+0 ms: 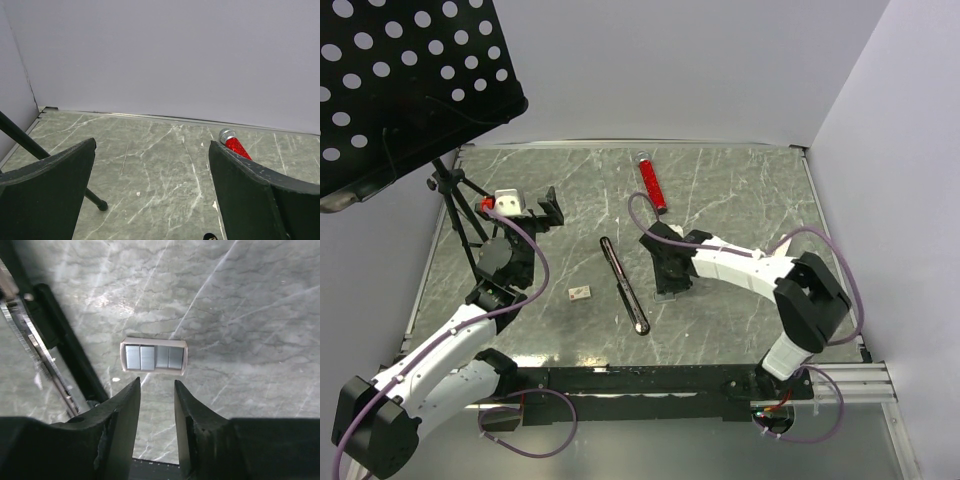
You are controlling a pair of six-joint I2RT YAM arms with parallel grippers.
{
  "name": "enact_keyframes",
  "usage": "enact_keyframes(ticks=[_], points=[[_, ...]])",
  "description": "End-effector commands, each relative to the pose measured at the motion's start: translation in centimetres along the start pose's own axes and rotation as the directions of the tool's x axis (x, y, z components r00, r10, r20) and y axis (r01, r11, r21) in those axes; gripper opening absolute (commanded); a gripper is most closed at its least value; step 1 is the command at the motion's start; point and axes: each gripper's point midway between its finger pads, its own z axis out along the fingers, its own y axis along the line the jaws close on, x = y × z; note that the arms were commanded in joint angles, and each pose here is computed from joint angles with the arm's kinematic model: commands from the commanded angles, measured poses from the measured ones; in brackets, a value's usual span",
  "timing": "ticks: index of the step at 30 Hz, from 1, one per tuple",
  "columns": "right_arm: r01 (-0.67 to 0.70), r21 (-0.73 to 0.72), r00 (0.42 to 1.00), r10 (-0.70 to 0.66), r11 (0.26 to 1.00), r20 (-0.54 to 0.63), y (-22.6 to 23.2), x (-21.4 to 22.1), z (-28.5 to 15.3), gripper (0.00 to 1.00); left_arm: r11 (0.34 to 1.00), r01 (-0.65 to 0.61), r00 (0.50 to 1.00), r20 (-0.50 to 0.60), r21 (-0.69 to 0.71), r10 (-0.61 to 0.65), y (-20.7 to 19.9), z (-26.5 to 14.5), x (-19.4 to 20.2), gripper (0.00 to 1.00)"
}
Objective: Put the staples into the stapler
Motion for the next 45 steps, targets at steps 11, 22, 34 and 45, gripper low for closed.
enact_keyframes(ticks=[11, 22, 34, 45], points=[[-0.003, -0.033, 1.0, 0.002, 0.999, -0.015, 1.9, -1.1, 1.7, 0.37, 0.999, 0.035, 0.998, 0.053, 0.0, -0.035, 0.0, -0.1, -1.5, 1.0], [0.012, 0.001, 0.999, -0.012, 1.0, -0.048, 1.4, -0.4, 2.8, 0.33, 1.0, 0.027, 0.998, 0.051, 0.0, -0.027, 0.0, -0.1, -1.4, 0.99], [0.037, 0.042, 0.996, -0.033, 0.998, -0.085, 0.7, 0.5, 4.0, 0.27, 1.0, 0.023, 0.999, 0.049, 0.001, -0.024, 0.0, -0.1, -1.3, 0.99], [0.037, 0.018, 0.995, -0.035, 0.999, -0.091, 1.2, 0.4, 3.8, 0.21, 1.0, 0.023, 0.999, 0.049, 0.006, -0.023, -0.1, -0.1, -1.3, 0.99]])
